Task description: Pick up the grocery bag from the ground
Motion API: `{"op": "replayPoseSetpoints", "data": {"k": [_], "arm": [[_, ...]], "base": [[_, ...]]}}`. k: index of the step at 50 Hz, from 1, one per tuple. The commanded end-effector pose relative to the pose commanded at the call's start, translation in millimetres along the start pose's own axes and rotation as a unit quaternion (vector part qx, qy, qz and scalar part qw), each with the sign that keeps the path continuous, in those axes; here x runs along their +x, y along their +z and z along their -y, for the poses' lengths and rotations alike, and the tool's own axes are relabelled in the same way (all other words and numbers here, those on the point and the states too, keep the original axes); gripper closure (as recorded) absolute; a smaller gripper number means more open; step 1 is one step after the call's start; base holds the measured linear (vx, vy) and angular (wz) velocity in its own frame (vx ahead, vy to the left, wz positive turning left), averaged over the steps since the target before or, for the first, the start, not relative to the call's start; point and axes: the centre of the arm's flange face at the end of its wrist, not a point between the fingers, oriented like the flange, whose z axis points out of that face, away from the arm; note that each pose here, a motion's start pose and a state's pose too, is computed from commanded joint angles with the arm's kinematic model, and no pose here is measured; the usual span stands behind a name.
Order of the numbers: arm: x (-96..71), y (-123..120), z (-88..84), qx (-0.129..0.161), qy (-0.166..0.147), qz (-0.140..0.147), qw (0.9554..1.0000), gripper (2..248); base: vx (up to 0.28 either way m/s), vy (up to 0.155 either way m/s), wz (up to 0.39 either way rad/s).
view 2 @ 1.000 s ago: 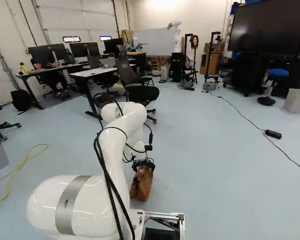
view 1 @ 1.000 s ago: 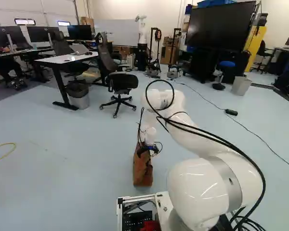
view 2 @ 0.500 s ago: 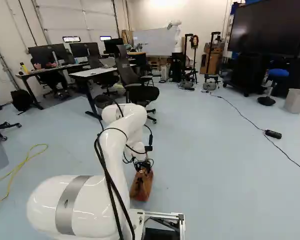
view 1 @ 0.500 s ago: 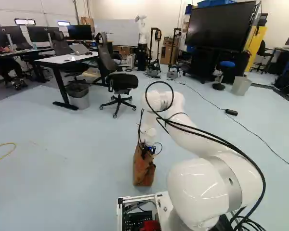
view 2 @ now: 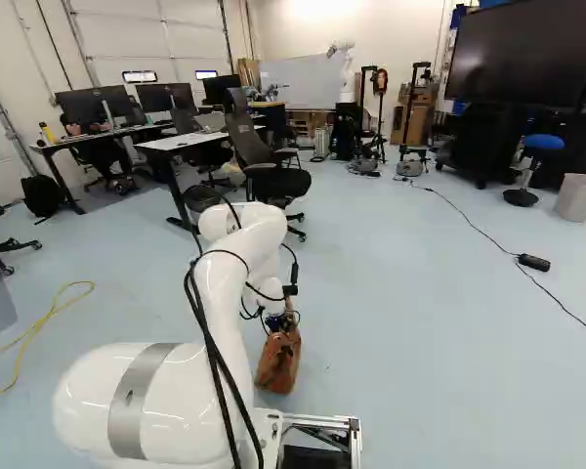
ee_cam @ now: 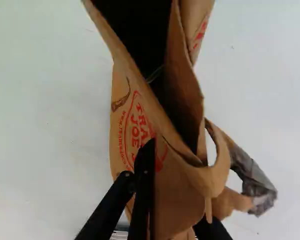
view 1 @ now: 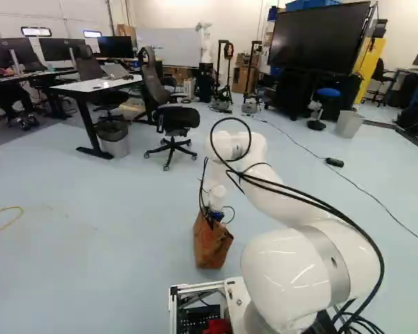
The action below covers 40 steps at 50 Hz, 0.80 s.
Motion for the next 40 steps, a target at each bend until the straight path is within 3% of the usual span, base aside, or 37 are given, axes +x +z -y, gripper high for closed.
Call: {"op": "replayPoseSetpoints", "data": {"k": [40], "arm": [[4.8,-59,0.0,0.000,0.000,-0.005,1.0000,231]], "base": [[0.000,0.000,0.000]]}}
